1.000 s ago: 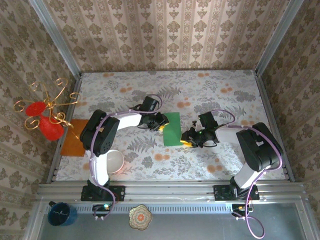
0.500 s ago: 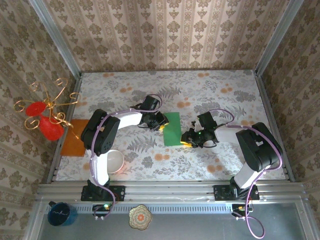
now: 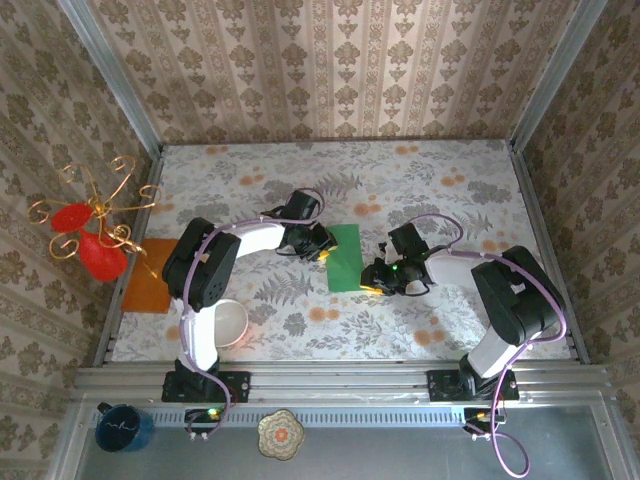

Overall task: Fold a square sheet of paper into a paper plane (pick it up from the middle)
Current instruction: Fold the triangle a second time at the center of the table.

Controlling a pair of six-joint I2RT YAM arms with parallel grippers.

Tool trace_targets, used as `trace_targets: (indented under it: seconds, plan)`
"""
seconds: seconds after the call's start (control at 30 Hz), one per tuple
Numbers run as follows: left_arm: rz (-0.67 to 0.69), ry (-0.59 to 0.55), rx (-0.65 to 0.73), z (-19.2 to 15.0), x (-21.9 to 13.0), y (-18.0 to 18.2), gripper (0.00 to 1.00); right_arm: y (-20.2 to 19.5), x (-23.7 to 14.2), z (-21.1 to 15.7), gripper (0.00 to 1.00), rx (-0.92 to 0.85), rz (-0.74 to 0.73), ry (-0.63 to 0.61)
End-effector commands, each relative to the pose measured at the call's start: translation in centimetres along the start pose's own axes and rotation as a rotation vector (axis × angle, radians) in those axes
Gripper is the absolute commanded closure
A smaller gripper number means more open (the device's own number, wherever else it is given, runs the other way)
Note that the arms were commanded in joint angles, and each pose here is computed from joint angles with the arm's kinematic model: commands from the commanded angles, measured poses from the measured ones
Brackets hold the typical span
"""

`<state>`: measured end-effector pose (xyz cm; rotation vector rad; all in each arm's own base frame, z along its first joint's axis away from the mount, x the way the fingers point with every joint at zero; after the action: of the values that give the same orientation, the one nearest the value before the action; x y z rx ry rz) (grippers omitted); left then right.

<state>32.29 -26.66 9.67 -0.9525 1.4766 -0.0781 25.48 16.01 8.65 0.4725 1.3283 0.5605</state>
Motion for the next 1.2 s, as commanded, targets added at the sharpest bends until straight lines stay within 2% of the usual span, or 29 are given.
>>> trace_targets:
  seconds: [0.0, 0.4, 0.7, 1.17]
  plan:
    - [0.170, 0.030, -0.066, -0.5, 1.9, 3.8, 0.70, 0.1, 0.9, -0.6, 0.71, 0.012, 0.021, 0.039]
    - [0.165, 0.024, -0.043, -0.4, 2.0, 4.1, 0.70, 1.3, 0.3, 0.4, 0.72, -0.032, 0.095, -0.009]
    - [0.147, 0.051, -0.021, -0.3, 2.1, 3.3, 0.70, 0.1, 0.5, 2.1, 0.78, 0.061, 0.071, -0.058]
    - [0.062, 0.064, 0.023, -0.2, 1.5, 1.5, 0.70, -0.9, 0.2, 1.2, 0.89, 0.117, 0.055, -0.005]
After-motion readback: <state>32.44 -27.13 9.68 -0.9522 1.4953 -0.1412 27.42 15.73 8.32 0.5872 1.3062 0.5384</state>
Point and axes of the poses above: each hand's point on the last joint's axis, 136 mm out from that joint toward the fingers, its own x axis out along the fingers, its own y axis along the line the jaws close on, z = x × y, the point moved 9 cm from there along -x, back along the fingers, and after that the axes turned 14 degrees about -x, right-handed, at the moved point
